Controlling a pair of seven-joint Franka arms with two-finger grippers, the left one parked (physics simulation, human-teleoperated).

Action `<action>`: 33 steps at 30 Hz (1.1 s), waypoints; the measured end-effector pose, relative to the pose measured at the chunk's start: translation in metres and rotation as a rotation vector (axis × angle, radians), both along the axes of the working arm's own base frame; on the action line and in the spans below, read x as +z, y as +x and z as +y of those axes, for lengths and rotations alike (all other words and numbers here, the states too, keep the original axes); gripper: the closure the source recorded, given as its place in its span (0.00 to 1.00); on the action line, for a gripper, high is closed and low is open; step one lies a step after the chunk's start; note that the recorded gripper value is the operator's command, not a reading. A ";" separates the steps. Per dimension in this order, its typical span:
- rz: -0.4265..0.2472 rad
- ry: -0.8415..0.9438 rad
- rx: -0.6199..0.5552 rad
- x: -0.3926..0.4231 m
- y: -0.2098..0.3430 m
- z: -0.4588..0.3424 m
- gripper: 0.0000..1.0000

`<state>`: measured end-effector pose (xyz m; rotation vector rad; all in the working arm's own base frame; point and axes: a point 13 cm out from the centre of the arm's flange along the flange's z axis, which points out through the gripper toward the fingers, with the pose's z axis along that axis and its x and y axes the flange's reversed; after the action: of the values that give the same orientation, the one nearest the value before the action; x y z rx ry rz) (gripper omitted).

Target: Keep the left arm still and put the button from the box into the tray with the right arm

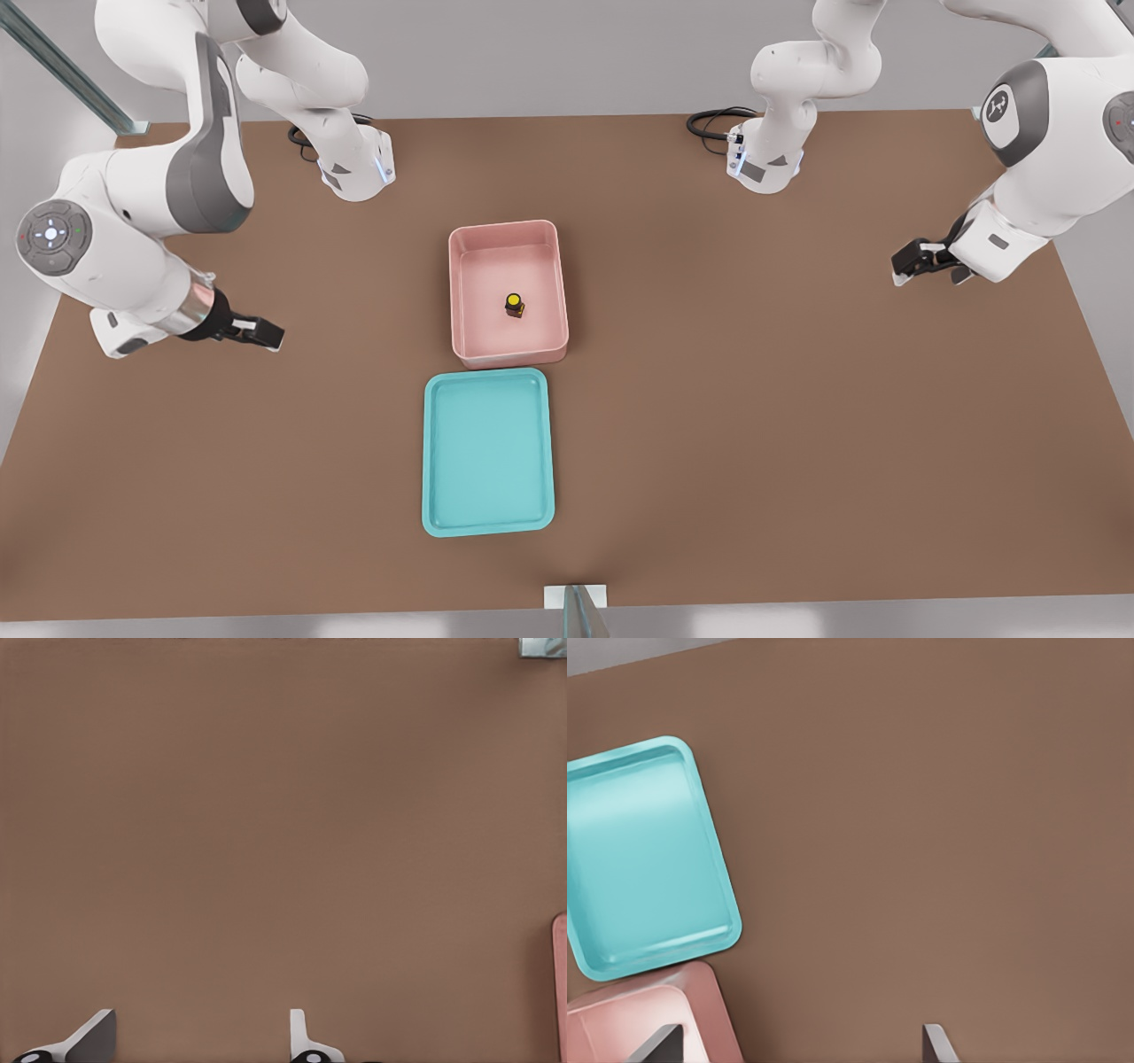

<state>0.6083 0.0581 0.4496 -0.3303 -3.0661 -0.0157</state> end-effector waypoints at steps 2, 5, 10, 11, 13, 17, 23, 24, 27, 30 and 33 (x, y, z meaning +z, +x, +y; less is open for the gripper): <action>0.009 0.001 -0.003 -0.007 0.002 0.001 0.00; 0.103 -0.030 0.174 -0.055 -0.014 0.094 0.00; 0.381 -0.118 0.378 -0.196 -0.135 0.196 0.00; 0.423 -0.117 0.371 -0.220 -0.169 0.196 0.00; 0.453 -0.118 0.356 -0.257 -0.215 0.207 0.00; 0.362 -0.107 0.304 -0.287 -0.252 0.268 0.00; 0.250 -0.053 0.092 -0.328 -0.254 0.329 0.00; 0.236 -0.042 0.050 -0.336 -0.250 0.335 0.00; 0.188 -0.010 -0.062 -0.346 -0.237 0.344 0.00; 0.153 0.005 -0.147 -0.356 -0.233 0.346 0.00; 0.131 0.006 -0.193 -0.370 -0.240 0.349 0.00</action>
<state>0.3688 0.4074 0.0798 -0.5995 -2.8931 -0.0112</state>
